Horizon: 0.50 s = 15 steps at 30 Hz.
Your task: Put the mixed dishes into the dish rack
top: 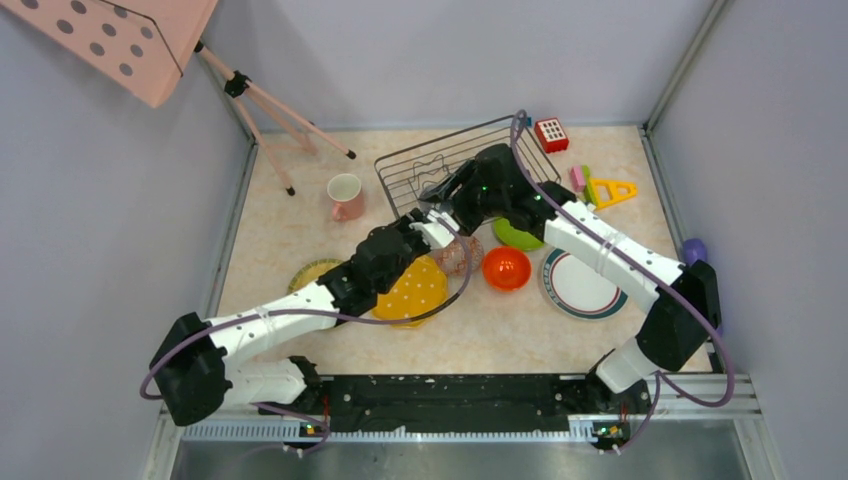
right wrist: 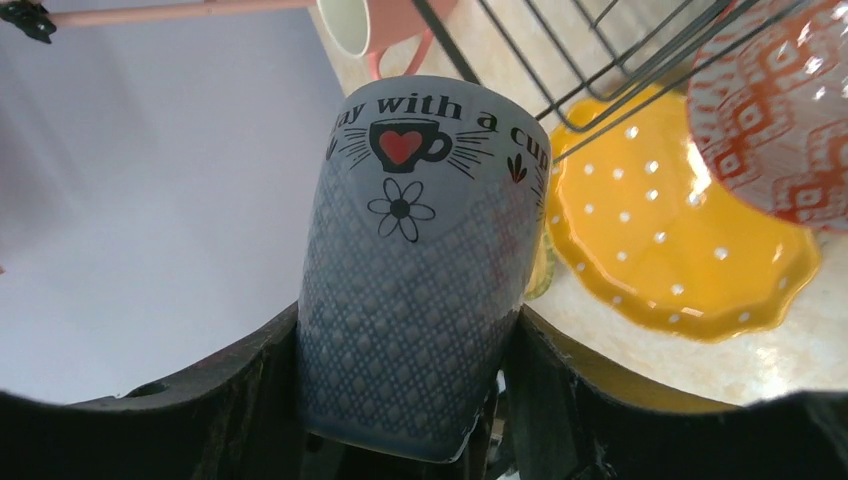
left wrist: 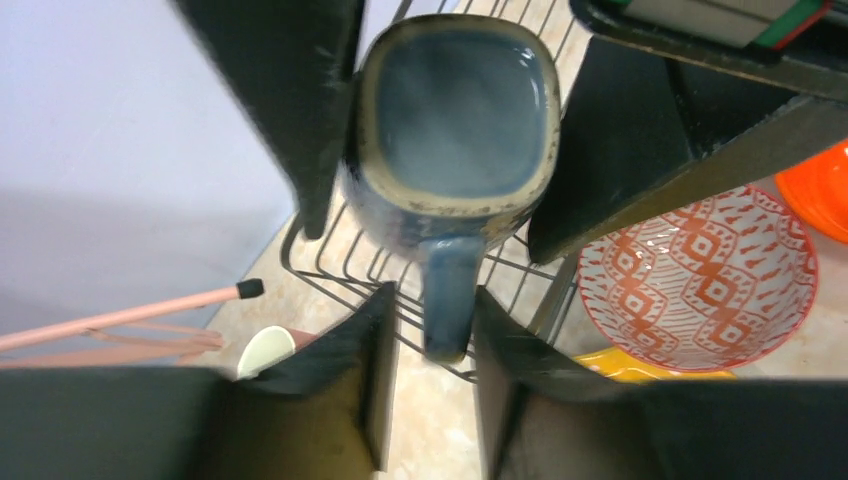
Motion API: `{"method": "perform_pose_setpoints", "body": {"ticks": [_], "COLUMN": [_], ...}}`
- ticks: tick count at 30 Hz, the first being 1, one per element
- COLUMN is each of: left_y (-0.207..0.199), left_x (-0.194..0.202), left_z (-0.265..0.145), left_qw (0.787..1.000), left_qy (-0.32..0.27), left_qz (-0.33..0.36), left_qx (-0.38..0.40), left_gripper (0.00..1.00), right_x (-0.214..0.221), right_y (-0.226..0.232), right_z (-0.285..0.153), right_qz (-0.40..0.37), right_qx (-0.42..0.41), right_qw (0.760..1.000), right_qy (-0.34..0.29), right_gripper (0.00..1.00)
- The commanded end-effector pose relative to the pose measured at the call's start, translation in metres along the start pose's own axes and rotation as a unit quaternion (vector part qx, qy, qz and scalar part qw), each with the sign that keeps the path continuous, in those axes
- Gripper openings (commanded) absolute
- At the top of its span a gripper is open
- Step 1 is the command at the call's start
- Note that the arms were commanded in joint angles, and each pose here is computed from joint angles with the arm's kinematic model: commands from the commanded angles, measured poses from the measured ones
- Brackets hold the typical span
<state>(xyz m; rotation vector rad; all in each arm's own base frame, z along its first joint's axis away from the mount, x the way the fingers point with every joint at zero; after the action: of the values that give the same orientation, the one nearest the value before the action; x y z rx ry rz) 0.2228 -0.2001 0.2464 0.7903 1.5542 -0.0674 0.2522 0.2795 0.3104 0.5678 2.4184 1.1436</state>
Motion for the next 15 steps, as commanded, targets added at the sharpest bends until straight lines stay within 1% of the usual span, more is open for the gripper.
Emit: {"method": "perform_pose_setpoints", "body": {"ticks": [1, 2, 5, 6, 7, 9, 12, 14, 15], "left_y": [0.004, 0.005, 0.003, 0.003, 0.003, 0.002, 0.002, 0.006, 0.008], "left_x": [-0.016, -0.017, -0.016, -0.015, -0.016, -0.018, -0.024, -0.027, -0.028], "left_z": [0.001, -0.001, -0.007, -0.009, -0.012, -0.019, -0.035, -0.045, -0.049], "left_qw": [0.996, 0.995, 0.992, 0.991, 0.989, 0.983, 0.967, 0.955, 0.943], "left_qy": [-0.055, -0.061, -0.074, -0.074, -0.074, -0.073, -0.077, -0.072, -0.064], "left_qz": [-0.058, -0.066, -0.097, -0.111, -0.126, -0.166, -0.243, -0.289, -0.325], "left_qx": [-0.033, -0.032, -0.026, -0.028, -0.025, -0.012, 0.004, -0.007, -0.026], "left_gripper": [0.47, 0.51, 0.55, 0.59, 0.66, 0.76, 0.81, 0.83, 0.86], "right_x": [-0.018, -0.022, -0.033, -0.038, -0.042, -0.050, -0.059, -0.064, -0.066], "right_y": [0.005, 0.005, 0.008, 0.008, 0.011, 0.013, 0.017, 0.018, 0.020], "right_z": [-0.007, -0.007, -0.007, -0.005, -0.004, 0.001, 0.009, 0.013, 0.013], "right_qz": [-0.033, -0.040, -0.070, -0.087, -0.107, -0.163, -0.254, -0.325, -0.371], "right_qx": [-0.008, -0.007, -0.007, -0.007, -0.008, -0.011, -0.021, -0.044, -0.069], "right_qw": [0.997, 0.996, 0.992, 0.991, 0.988, 0.980, 0.961, 0.940, 0.922], "right_qy": [-0.073, -0.081, -0.100, -0.104, -0.109, -0.112, -0.107, -0.097, -0.088], "right_gripper": [0.00, 0.00, 0.00, 0.00, 0.00, 0.00, 0.00, 0.00, 0.00]}}
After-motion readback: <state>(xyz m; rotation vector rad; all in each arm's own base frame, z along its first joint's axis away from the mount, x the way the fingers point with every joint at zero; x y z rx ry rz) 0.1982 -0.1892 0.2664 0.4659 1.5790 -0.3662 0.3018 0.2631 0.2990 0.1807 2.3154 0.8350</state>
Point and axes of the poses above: each gripper's point midway between its finger pads, its own z axis out along the fingers, its own y axis along the line the jaws close on, x = y × z, the point moved 10 cm from there along -z, back along the fingers, and after that the axes turned 11 degrees about -z, right-handed, at the moved point
